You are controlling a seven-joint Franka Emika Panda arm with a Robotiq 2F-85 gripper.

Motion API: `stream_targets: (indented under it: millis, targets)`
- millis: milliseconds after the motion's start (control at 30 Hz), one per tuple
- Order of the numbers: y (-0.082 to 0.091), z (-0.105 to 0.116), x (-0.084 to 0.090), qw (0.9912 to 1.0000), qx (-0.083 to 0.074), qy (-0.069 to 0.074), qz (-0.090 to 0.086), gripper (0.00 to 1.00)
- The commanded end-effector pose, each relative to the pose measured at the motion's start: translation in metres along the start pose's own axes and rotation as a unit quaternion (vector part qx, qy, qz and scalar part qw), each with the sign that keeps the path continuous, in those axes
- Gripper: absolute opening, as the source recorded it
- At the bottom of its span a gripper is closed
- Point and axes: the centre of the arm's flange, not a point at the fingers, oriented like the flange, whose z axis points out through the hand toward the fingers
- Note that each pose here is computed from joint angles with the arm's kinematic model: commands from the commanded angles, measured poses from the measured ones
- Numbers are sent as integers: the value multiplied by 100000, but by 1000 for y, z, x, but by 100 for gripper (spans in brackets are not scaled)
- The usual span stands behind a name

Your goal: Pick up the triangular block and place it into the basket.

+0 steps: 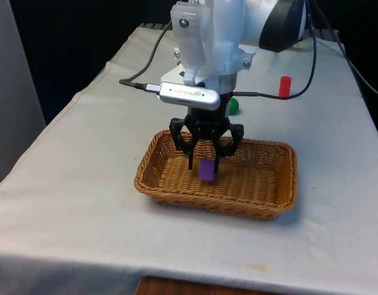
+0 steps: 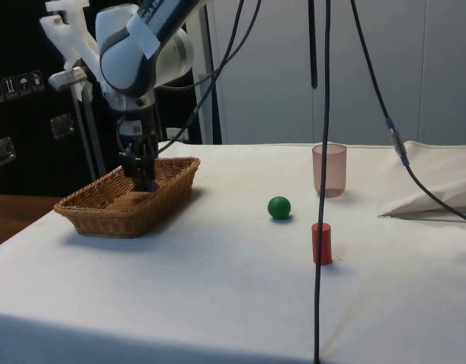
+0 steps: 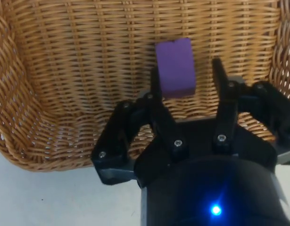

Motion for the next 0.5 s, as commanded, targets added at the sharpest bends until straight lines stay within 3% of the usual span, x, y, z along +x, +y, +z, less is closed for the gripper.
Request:
stream_targets:
  millis: [0, 33, 300, 467]
  targets:
    - [0, 0, 0, 99999, -84, 410, 244, 54]
    - [0, 0, 0, 99999, -89, 366, 189, 63]
    - [0, 1, 0, 99999, -85, 317, 198, 99]
    - [1, -6, 0, 99999, -139, 217, 367, 100]
